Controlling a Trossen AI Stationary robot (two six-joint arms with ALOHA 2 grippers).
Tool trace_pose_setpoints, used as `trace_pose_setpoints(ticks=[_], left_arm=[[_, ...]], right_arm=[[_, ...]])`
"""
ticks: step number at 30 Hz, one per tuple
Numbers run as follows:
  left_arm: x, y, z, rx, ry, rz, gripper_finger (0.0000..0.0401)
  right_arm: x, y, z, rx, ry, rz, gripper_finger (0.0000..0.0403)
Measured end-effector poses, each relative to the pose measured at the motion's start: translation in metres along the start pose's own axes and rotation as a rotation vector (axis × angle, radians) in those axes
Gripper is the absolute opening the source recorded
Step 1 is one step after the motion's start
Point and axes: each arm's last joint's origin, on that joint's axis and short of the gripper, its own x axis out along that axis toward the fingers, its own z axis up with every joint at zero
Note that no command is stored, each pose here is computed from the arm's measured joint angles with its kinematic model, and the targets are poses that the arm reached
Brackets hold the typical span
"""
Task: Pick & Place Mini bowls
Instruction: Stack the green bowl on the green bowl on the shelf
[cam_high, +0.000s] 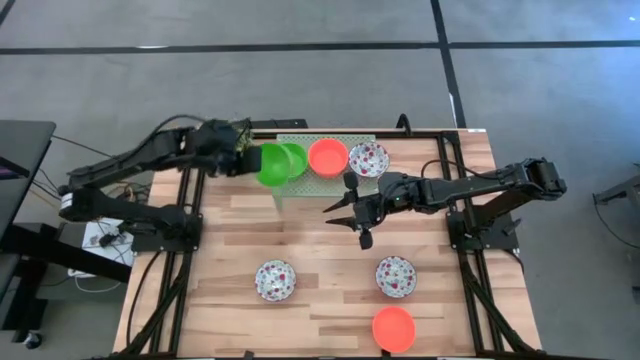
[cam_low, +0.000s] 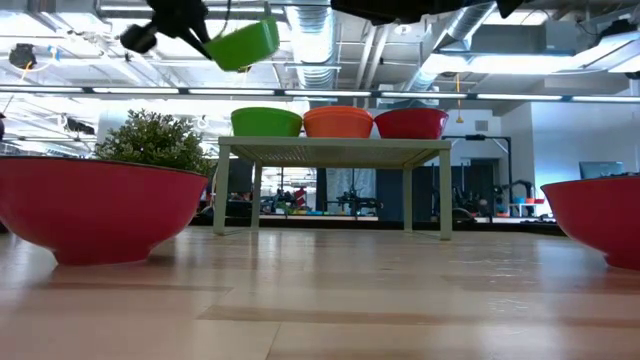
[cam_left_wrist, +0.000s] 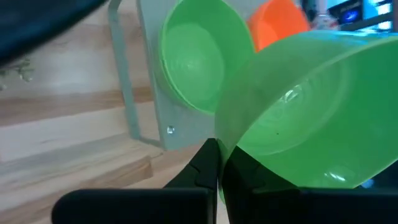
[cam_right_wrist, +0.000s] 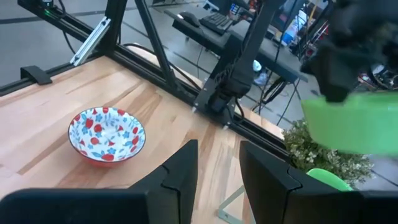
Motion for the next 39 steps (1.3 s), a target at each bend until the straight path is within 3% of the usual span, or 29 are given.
trace_pose_setpoints(ticks=[9, 15, 24, 39], left_arm=[[0.045, -0.004, 0.032, 0.032, 0.113, 0.085, 0.0006], [0.040, -0.012, 0.040, 0.067, 0.067, 0.091, 0.0006], [0.047, -0.001, 0.042, 0.047, 0.059, 0.226, 0.0007], [0.059, -0.005, 0.048, 0.058, 0.021, 0.213, 0.0014]], right_arm=[[0.000, 0.000, 0.000, 0.000, 0.001, 0.000, 0.0113], [0.000, 0.000, 0.000, 0.000, 0.004, 0.001, 0.0113], [0.000, 0.001, -0.002, 0.002, 0.022, 0.011, 0.0113], [0.000, 0.003, -0.006, 0.005, 0.060, 0.032, 0.0113]])
